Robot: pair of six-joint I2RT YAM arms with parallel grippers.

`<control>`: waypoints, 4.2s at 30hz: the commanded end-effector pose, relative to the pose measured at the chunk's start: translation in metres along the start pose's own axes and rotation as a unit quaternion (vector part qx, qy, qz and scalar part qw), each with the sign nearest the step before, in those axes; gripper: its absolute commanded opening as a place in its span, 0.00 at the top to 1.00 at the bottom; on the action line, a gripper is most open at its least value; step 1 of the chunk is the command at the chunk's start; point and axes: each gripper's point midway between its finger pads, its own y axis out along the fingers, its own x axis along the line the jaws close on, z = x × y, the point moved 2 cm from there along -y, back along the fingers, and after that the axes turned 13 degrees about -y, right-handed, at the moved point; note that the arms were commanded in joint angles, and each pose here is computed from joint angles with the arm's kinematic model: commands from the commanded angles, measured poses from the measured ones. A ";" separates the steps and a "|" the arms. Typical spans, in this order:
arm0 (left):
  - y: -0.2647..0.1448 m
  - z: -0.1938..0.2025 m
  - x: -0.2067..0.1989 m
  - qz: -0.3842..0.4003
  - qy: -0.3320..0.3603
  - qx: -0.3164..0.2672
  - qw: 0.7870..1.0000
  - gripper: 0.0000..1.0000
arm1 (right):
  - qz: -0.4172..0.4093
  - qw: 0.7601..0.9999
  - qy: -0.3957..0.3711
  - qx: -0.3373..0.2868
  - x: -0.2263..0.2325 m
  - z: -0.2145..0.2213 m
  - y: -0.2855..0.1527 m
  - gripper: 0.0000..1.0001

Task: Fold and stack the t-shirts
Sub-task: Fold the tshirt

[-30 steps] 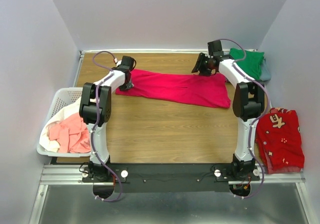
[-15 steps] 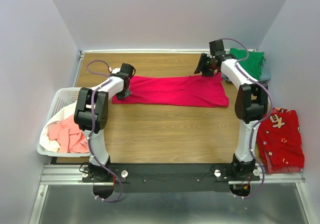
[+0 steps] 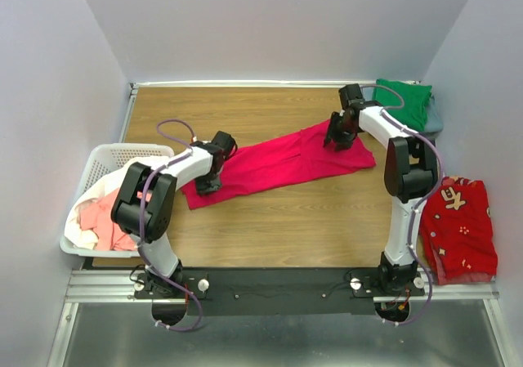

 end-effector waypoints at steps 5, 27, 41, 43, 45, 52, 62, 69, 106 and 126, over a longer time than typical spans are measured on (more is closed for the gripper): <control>-0.013 0.088 0.046 -0.012 0.050 0.116 0.992 0.67 | 0.017 0.999 -0.002 0.029 -0.001 -0.016 0.052 0.48; -0.175 -0.028 -0.022 0.240 0.025 -0.123 0.963 0.68 | -0.060 0.981 -0.078 -0.166 0.047 -0.149 -0.020 0.45; -0.182 -0.102 -0.185 0.362 0.186 -0.212 0.888 0.69 | 0.006 0.971 -0.032 -0.238 0.012 -0.162 -0.109 0.33; -0.183 -0.107 -0.206 0.385 0.195 -0.216 0.876 0.69 | 0.015 0.968 -0.026 -0.249 0.005 -0.159 -0.128 0.30; -0.195 -0.114 -0.226 0.414 0.207 -0.224 0.858 0.69 | 0.023 0.971 -0.020 -0.239 -0.003 -0.149 -0.129 0.30; -0.167 -0.109 -0.276 0.436 0.260 -0.208 0.836 0.64 | 0.050 0.978 -0.009 -0.203 -0.019 -0.110 -0.124 0.31; -0.153 -0.066 -0.331 0.508 0.322 -0.173 0.780 0.62 | 0.040 0.986 0.023 -0.158 -0.026 -0.070 -0.104 0.31; -0.112 -0.056 -0.352 0.456 0.309 -0.165 0.818 0.62 | 0.021 0.990 0.033 -0.136 -0.022 -0.051 -0.099 0.32; 0.020 -0.141 -0.303 0.225 0.083 -0.148 0.959 0.57 | -0.051 0.997 0.013 -0.062 -0.007 0.007 -0.087 0.36; -0.146 -0.244 -0.238 0.316 0.035 -0.282 0.905 0.54 | -0.142 0.953 -0.268 -0.021 0.169 0.073 -0.052 0.37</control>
